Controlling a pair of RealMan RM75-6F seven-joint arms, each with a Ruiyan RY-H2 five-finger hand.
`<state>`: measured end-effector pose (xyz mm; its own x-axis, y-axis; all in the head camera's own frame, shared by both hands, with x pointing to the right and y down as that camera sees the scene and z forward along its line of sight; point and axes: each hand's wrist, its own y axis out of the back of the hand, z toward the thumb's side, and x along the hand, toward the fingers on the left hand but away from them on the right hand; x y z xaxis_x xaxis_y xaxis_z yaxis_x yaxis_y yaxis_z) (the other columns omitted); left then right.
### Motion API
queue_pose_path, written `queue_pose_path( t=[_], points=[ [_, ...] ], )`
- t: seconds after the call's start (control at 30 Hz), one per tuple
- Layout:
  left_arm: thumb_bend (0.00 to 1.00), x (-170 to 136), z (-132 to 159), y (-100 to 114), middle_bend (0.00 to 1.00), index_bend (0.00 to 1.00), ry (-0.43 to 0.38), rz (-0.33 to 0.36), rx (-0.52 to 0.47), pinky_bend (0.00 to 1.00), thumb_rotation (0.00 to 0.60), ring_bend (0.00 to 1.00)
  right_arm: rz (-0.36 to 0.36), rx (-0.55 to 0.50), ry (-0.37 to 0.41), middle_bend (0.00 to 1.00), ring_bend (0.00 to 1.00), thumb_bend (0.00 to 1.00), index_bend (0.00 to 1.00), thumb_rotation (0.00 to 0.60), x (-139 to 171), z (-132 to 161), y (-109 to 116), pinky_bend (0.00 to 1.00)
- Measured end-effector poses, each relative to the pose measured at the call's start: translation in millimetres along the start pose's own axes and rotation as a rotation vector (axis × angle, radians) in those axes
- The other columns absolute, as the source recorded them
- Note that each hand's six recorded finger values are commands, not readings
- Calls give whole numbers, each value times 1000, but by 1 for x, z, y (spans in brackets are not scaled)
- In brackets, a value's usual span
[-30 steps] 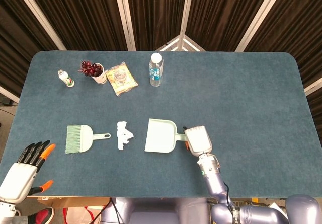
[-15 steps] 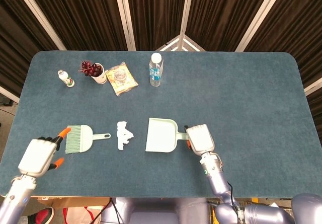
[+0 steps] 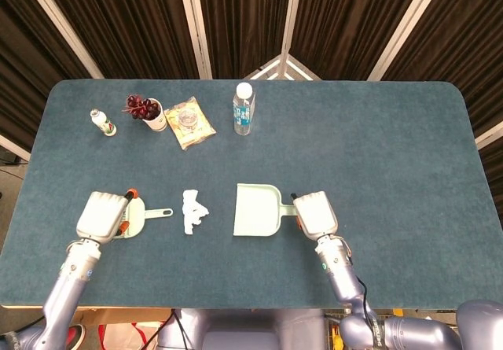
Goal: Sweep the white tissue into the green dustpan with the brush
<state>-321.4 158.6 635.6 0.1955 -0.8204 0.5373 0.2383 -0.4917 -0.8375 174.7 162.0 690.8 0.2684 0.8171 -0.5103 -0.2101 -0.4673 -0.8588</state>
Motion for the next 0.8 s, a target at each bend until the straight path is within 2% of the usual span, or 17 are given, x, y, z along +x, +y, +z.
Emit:
queue_pose_path(
  t=[0.17, 0.33, 0.57, 0.8],
  points=[
    [321, 16, 8, -9, 863, 432, 25, -36, 49, 907, 600, 873, 4, 1, 0, 818, 803, 448, 591, 600, -1, 0, -4, 860],
    [362, 31, 18, -23, 880, 448, 64, -93, 39, 922, 600, 886, 5, 1, -2, 818, 803, 447, 591, 600, -3, -1, -5, 859],
    [362, 46, 32, -41, 877, 419, 109, -163, 30, 933, 600, 887, 3, 1, -6, 818, 803, 448, 591, 600, -3, -4, -6, 859],
    [362, 53, 42, -49, 880, 405, 133, -186, 24, 942, 600, 888, 2, -2, -8, 818, 803, 447, 591, 600, -4, -7, -6, 860]
  ],
)
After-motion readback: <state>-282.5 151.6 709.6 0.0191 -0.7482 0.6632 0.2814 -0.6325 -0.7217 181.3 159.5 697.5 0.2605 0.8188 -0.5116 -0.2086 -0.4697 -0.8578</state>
